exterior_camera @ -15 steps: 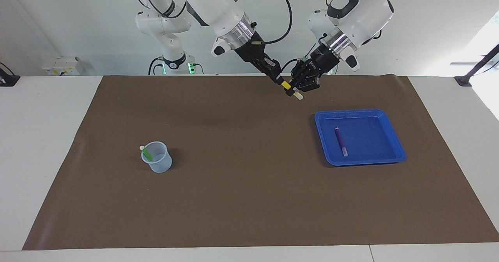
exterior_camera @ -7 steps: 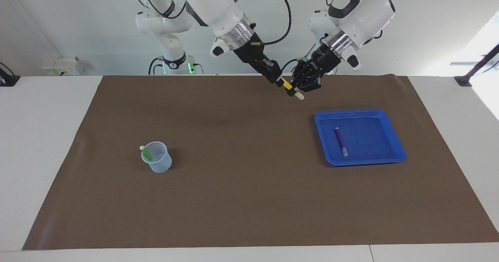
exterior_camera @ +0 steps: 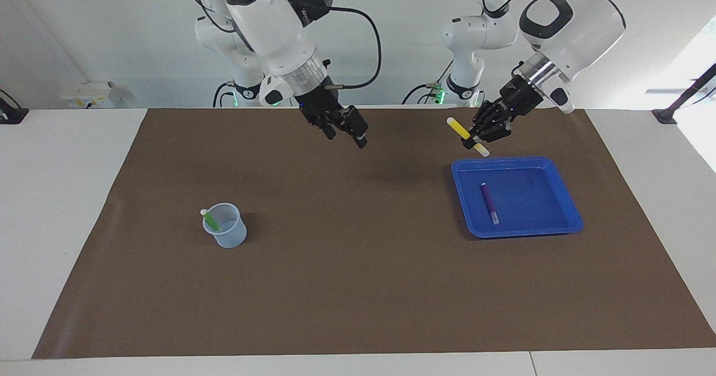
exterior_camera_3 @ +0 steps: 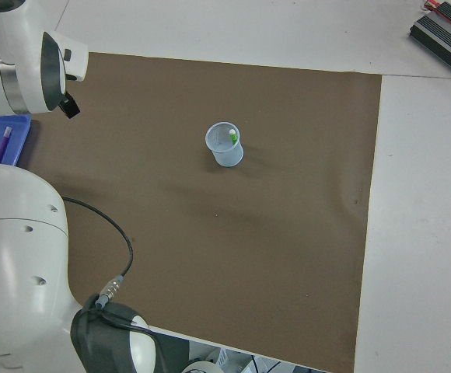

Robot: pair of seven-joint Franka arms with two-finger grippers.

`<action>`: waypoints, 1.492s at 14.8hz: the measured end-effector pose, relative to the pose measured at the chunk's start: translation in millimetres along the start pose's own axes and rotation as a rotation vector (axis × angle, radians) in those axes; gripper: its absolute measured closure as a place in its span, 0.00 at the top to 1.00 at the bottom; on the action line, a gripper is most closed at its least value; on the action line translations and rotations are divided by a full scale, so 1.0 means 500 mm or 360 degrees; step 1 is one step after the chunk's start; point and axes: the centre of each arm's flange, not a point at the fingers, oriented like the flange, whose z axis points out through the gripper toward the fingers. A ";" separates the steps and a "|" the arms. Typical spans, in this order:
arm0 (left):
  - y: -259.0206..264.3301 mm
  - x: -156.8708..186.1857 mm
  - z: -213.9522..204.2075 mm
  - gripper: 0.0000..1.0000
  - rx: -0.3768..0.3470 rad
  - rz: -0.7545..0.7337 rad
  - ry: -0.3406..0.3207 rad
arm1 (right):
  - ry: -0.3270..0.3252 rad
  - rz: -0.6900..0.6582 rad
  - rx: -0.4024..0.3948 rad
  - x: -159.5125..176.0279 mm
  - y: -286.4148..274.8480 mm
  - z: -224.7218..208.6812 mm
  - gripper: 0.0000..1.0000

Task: Right arm passes pens to left for tray arrangement
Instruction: 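Place the yellow pen in the tray while the right gripper returns to the cup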

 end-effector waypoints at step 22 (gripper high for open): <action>-0.122 0.424 0.228 0.17 0.1069 0.1714 0.0226 | 0.0253 -0.0931 -0.0535 0.380 0.441 0.095 0.93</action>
